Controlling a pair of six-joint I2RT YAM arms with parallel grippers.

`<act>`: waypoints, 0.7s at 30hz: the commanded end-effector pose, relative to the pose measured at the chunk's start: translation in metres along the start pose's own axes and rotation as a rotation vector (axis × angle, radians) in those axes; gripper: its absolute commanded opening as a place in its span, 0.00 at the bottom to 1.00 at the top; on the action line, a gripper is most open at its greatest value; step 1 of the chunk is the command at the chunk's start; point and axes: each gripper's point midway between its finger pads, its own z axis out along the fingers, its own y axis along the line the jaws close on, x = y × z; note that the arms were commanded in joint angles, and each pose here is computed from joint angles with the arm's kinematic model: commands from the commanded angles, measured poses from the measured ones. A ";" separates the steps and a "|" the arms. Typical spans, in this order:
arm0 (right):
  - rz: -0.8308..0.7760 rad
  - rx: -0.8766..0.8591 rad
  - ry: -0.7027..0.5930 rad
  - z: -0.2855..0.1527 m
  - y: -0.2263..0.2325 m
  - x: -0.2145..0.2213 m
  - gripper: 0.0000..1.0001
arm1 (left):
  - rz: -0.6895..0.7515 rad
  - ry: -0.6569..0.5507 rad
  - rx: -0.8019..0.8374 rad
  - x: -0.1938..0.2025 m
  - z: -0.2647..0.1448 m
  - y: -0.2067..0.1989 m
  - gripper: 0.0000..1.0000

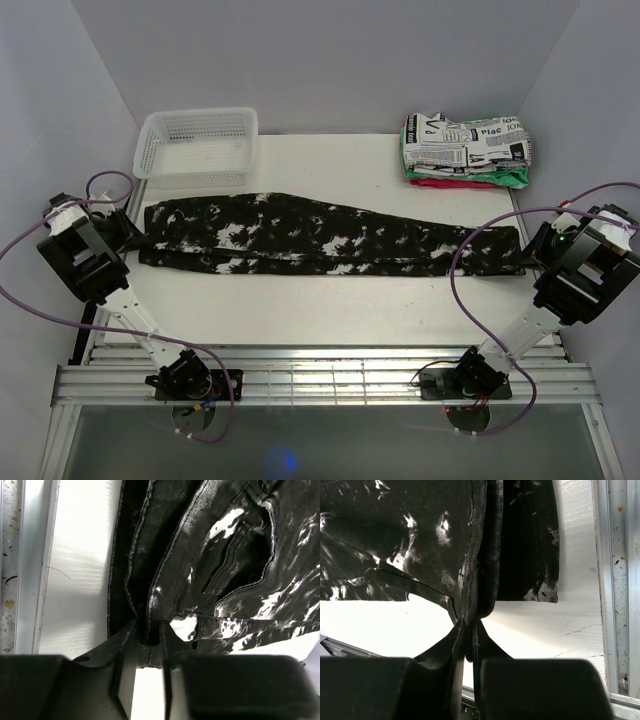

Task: Fold and stack the trousers
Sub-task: Fold the trousers

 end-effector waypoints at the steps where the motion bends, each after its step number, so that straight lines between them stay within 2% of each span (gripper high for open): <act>1: -0.041 0.041 -0.171 -0.026 -0.021 -0.046 0.08 | 0.037 -0.054 0.026 -0.018 -0.009 -0.010 0.30; 2: -0.047 0.046 -0.178 -0.028 -0.021 -0.050 0.08 | 0.045 -0.063 0.025 -0.020 -0.012 -0.012 0.26; 3: -0.047 0.048 -0.176 -0.029 -0.021 -0.051 0.08 | 0.053 -0.075 0.027 -0.025 -0.016 -0.015 0.17; 5: -0.058 0.057 -0.190 -0.033 -0.022 -0.058 0.08 | 0.071 -0.104 0.039 -0.034 -0.026 -0.024 0.08; 6: -0.063 0.061 -0.196 -0.036 -0.023 -0.061 0.08 | 0.077 -0.118 0.039 -0.039 -0.031 -0.027 0.00; 13: -0.087 0.085 -0.235 -0.047 -0.027 -0.086 0.08 | 0.157 -0.226 0.023 -0.075 -0.073 -0.053 0.00; 21: -0.125 0.115 -0.296 -0.066 -0.028 -0.107 0.08 | 0.210 -0.230 0.043 -0.071 -0.083 -0.064 0.00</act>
